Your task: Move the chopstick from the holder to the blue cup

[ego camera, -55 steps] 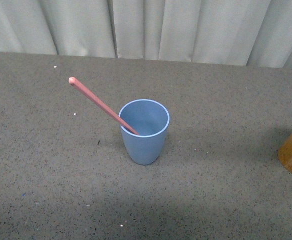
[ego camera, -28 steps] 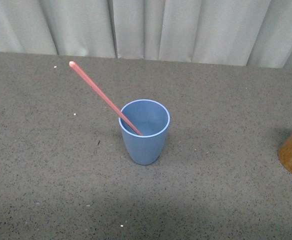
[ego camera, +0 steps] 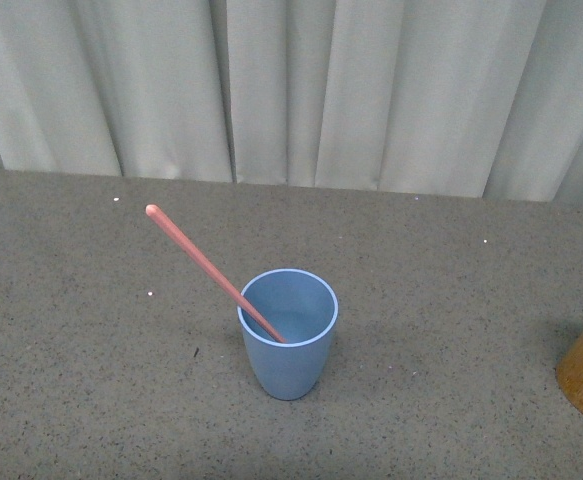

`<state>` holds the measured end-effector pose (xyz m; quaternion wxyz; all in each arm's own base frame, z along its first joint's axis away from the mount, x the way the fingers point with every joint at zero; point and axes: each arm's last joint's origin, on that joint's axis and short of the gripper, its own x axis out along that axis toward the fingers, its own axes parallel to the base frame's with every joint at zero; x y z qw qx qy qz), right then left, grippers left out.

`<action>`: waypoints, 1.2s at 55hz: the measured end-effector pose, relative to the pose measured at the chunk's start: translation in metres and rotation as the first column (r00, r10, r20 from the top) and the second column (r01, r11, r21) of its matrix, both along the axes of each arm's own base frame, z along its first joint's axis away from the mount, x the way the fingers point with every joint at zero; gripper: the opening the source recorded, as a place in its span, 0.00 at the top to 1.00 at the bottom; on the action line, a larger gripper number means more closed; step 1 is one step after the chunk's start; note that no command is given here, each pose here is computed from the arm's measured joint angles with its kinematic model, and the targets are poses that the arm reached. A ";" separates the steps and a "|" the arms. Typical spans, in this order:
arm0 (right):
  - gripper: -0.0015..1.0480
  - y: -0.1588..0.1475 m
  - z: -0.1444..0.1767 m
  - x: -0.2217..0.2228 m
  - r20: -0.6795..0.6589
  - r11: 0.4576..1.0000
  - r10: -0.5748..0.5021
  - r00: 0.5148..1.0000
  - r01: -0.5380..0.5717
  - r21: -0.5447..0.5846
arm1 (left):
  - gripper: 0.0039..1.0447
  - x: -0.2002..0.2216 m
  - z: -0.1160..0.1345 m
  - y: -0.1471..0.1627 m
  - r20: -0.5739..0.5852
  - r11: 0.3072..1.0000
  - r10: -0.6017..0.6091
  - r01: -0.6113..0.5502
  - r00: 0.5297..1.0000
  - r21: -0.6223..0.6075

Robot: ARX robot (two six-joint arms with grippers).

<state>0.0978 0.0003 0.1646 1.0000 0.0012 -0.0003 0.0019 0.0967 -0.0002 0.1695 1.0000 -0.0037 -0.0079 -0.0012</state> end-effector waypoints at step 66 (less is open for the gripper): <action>0.09 0.000 0.000 0.000 0.000 1.000 0.000 1.000 0.000 0.000 | 0.06 0.000 0.000 0.000 0.000 1.000 0.000 0.000 1.000 0.000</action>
